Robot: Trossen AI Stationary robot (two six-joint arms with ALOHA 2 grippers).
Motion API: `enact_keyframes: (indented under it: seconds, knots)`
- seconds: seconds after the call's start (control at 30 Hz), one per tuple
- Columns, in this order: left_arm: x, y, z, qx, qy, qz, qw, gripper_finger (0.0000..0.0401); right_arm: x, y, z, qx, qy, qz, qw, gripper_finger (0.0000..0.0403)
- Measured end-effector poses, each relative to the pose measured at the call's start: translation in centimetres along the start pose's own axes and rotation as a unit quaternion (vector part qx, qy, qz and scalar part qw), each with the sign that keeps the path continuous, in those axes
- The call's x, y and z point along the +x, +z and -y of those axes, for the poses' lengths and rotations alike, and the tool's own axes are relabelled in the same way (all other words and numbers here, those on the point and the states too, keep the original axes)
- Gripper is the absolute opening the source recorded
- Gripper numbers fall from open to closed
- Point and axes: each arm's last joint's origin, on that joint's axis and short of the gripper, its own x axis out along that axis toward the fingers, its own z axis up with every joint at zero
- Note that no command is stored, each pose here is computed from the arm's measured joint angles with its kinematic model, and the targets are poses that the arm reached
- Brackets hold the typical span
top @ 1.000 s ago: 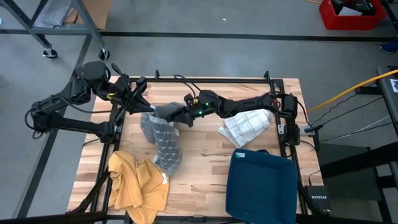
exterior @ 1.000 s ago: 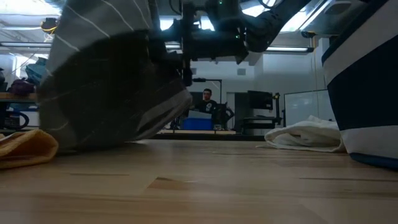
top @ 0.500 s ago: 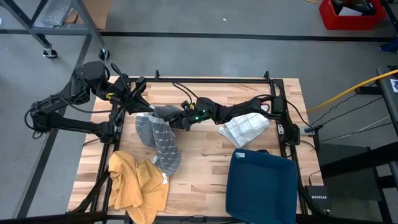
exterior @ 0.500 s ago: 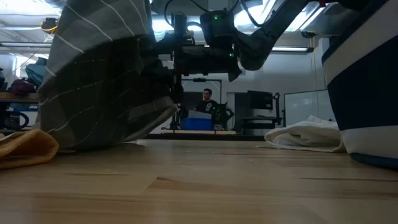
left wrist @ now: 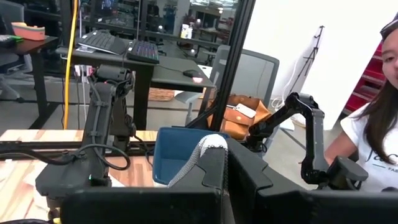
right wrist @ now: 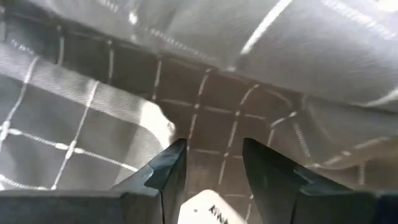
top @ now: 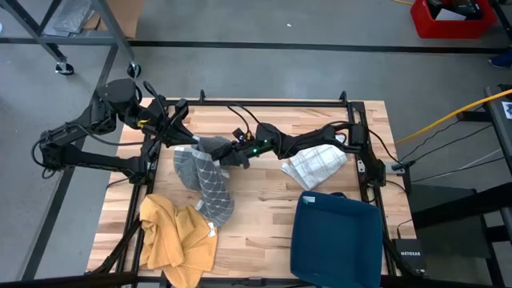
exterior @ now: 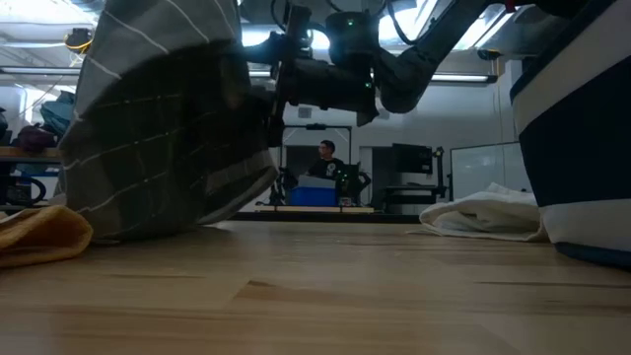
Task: Fold towel
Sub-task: Fold the gray kitchen towel
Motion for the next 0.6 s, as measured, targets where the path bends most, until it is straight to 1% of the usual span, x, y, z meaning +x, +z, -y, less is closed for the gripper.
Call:
enact_keyframes:
  seconds: [0.1, 0.3, 0.6]
  knots:
    - [0.00, 0.00, 0.00, 0.000, 0.000, 0.000, 1.000, 0.0000, -0.01, 0.07, -0.20, 0.002, 0.015, -0.004, 1.000, 0.0163]
    - [0.00, -0.06, -0.01, -0.002, 0.001, -0.003, 1.000, 0.0000, -0.05, 0.20, -0.68, -0.013, 0.054, -0.019, 0.998, 0.0163]
    - [0.00, -0.26, -0.04, -0.005, 0.002, -0.012, 1.000, 0.0000, -0.24, 0.46, -0.63, -0.018, 0.059, -0.018, 0.998, 0.0163]
